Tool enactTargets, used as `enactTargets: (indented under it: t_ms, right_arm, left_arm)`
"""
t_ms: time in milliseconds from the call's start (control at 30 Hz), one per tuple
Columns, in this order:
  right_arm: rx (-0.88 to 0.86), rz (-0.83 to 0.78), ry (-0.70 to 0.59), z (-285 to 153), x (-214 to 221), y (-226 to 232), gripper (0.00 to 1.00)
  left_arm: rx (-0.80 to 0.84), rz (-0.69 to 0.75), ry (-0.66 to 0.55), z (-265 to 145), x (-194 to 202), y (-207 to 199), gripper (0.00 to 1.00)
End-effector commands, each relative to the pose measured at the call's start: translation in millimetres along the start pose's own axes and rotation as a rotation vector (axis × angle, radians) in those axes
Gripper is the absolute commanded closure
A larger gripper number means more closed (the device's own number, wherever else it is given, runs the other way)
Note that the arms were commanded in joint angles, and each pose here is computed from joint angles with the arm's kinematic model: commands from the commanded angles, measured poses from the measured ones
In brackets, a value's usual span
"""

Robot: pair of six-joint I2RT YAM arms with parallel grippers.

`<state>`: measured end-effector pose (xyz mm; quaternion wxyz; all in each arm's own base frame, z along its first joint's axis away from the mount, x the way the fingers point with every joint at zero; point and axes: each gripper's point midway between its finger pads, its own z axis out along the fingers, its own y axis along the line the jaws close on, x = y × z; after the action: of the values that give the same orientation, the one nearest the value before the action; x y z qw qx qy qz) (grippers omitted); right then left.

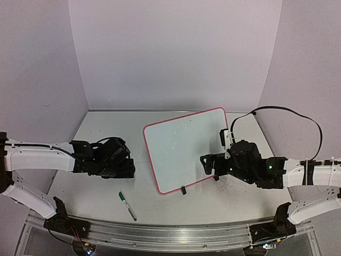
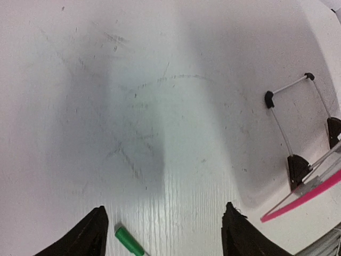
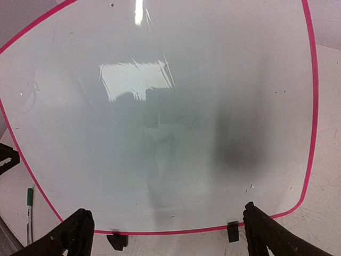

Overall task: Write a sentence on the whiteboard
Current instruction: Pick up the whiteboard marker from the corner of the board.

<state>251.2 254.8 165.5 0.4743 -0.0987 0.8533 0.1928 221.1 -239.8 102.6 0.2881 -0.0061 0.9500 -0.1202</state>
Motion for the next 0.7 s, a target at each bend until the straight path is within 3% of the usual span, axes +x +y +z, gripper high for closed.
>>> enactTargets:
  t_ms: [0, 233, 433, 667]
  right_arm:
    - [-0.048, -0.019, -0.082, 1.8, -32.4, 21.9, 0.02]
    - [-0.067, -0.047, -0.071, 12.0, -31.7, 31.6, 0.02]
    - [-0.068, -0.029, -0.095, 1.8, -34.1, 25.1, 0.02]
    - [-0.073, -0.029, -0.169, -19.4, -52.5, 19.3, 0.02]
  left_arm:
    - [0.007, -0.145, 0.220, -16.5, 49.2, 20.1, 0.31]
    - [-0.149, -0.207, 0.322, -7.9, 79.2, 43.2, 0.39]
    - [-0.176, -0.181, 0.326, 11.8, 77.7, 32.6, 0.41]
    - [-0.176, -0.168, 0.362, 31.7, 91.1, 27.4, 0.51]
